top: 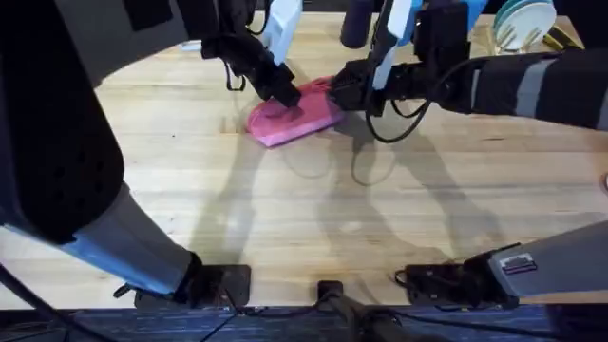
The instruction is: Unzip the bag, pick up the pens from the table one at a time and place them inside, then zip the bag closed.
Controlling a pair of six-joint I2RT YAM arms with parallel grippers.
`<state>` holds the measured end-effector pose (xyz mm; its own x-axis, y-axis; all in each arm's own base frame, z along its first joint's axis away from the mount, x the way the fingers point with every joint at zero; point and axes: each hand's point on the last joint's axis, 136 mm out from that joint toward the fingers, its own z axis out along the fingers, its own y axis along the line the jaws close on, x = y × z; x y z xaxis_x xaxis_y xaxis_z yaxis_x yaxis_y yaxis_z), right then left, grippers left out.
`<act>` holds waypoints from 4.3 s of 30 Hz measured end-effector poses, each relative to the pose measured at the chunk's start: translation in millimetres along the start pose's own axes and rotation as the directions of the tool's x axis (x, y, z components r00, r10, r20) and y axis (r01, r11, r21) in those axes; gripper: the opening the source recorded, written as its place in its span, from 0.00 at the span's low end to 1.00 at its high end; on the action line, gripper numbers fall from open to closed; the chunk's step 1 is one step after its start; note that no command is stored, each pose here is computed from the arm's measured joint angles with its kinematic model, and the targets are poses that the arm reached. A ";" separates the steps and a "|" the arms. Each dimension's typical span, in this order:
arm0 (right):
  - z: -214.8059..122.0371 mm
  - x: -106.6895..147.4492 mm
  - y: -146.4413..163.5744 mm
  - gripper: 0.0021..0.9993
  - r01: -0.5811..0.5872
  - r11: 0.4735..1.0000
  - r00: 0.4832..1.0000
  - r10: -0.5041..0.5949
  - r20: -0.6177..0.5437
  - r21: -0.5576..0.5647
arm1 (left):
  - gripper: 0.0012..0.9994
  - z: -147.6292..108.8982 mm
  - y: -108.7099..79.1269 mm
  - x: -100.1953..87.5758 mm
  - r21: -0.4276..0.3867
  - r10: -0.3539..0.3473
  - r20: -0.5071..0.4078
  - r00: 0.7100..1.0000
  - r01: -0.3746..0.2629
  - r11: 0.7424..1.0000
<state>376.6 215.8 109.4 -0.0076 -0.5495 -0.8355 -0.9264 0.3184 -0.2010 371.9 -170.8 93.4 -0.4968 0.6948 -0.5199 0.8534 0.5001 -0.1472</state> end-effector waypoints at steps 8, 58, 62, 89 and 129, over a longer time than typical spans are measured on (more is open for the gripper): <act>1.3 -0.6 -3.7 0.03 0.011 1.000 1.000 -0.011 0.009 0.011 | 0.04 0.0 0.0 0.0 0.000 0.000 0.000 1.000 0.000 1.000; -50.5 104.5 -35.1 0.11 -0.452 0.888 0.882 0.459 -0.108 0.089 | 0.04 0.6 -3.1 -4.4 0.015 0.007 0.019 1.000 -0.008 1.000; -60.8 85.8 -45.3 0.70 -0.410 0.905 0.905 0.419 -0.077 0.113 | 0.04 0.6 -2.7 -4.3 0.012 0.008 0.018 1.000 -0.008 1.000; -129.5 11.4 -51.2 1.00 -0.275 0.922 0.952 0.301 -0.058 0.272 | 0.99 -0.6 1.9 -3.9 -0.002 0.007 0.020 1.000 -0.007 1.000; -176.7 -7.0 -64.4 1.00 -0.633 0.615 0.744 0.652 0.149 0.471 | 0.99 -233.2 -2.2 -24.6 -0.427 -0.319 0.211 0.924 0.381 0.820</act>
<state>369.8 62.5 218.5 -0.5532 -0.0860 -0.8286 -0.3875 0.9071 0.1646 345.5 -68.4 302.7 -0.6984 0.3731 -0.6108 0.4432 0.8955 0.0403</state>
